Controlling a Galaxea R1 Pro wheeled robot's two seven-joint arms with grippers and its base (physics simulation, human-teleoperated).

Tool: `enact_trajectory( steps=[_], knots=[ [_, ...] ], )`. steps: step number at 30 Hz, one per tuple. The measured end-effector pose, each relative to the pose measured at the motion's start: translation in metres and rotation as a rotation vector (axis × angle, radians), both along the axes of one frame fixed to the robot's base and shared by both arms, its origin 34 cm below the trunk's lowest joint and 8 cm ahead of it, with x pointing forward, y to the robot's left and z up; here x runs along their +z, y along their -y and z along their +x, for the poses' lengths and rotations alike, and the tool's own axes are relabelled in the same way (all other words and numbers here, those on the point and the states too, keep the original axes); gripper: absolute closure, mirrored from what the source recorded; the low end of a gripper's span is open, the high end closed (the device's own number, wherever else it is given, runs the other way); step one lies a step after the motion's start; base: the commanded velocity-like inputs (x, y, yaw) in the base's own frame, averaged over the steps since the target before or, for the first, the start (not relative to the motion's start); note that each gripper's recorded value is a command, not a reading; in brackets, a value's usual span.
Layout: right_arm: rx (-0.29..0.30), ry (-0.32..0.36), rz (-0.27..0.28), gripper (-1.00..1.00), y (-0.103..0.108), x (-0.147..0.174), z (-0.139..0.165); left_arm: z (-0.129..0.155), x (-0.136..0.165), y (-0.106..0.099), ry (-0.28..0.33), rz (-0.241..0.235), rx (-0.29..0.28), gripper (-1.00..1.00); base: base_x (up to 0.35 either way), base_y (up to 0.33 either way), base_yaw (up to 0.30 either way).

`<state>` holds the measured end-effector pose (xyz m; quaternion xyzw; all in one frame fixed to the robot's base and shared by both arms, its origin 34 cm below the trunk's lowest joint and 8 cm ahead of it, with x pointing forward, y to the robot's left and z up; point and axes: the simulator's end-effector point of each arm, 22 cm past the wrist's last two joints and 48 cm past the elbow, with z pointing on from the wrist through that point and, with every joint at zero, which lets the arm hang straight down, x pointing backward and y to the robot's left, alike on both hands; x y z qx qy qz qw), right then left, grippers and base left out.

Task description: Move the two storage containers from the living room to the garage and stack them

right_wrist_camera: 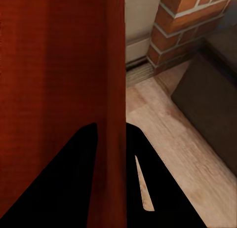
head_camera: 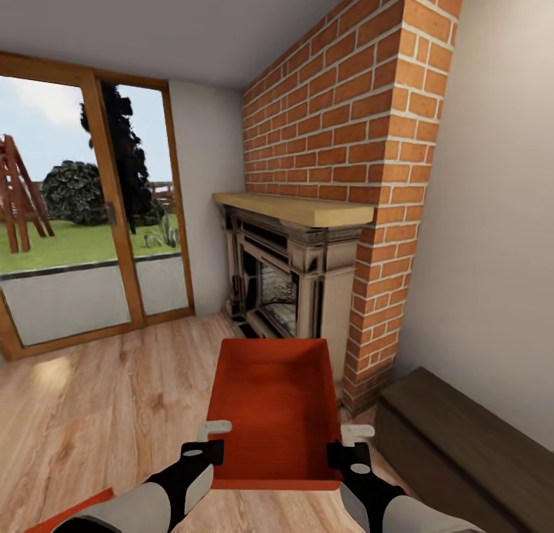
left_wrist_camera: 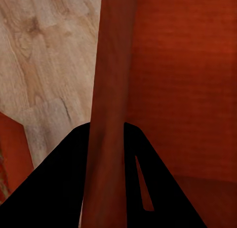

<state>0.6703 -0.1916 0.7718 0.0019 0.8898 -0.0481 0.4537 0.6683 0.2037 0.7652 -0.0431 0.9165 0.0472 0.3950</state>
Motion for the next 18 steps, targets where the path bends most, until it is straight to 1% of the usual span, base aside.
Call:
enact_trajectory(
  steps=[18],
  knots=[
    [0.001,0.000,0.002,1.00,-0.0007,-0.0002,-0.0001,0.0000,-0.0003,-0.0006,0.000,-0.003,-0.001,1.00,0.000,0.000,0.300]
  ],
)
